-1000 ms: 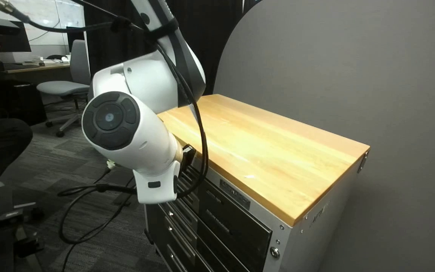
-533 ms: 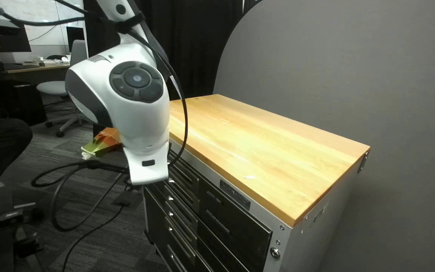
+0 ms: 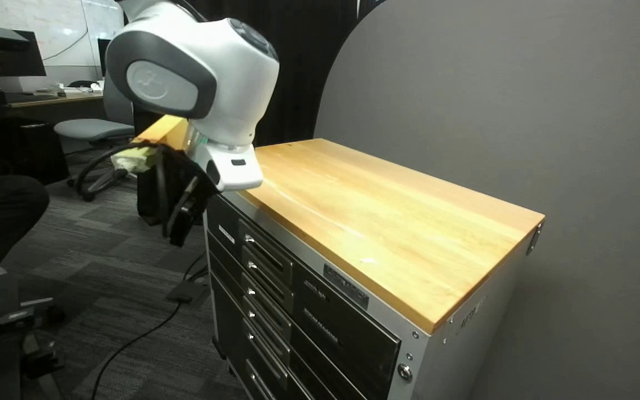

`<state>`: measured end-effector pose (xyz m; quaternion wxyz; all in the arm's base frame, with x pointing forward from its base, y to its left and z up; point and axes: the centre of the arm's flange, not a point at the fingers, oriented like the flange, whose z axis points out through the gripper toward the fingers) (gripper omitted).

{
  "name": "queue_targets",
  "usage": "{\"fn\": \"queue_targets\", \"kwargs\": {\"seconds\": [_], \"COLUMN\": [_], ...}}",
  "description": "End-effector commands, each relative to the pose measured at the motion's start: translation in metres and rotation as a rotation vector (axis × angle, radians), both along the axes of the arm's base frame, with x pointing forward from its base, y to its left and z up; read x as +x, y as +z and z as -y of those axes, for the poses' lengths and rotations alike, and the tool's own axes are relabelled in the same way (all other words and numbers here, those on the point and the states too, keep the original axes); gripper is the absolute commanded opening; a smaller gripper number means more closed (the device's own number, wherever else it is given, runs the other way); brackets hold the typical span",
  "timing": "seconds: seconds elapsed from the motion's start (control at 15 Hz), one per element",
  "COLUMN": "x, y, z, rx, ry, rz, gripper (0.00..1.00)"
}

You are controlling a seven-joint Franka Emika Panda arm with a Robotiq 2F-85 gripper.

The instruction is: Pick up the screwdriver, put it in the open drawer and close the drawer

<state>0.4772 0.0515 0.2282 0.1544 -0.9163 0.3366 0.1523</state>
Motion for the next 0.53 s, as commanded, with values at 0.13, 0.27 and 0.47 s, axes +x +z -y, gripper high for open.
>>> {"fn": "queue_targets", "kwargs": {"seconds": [0.13,0.27,0.47], "x": [0.058,0.074,0.089], "y": [0.114,0.157,0.230], "z": [-0.036,-0.050,-0.055], "rx": [-0.158,-0.194,-0.192], "ry": [0.304,0.380,0.406], "rz": [-0.054,-0.056,-0.075], "gripper": [1.00,1.00,1.00]}}
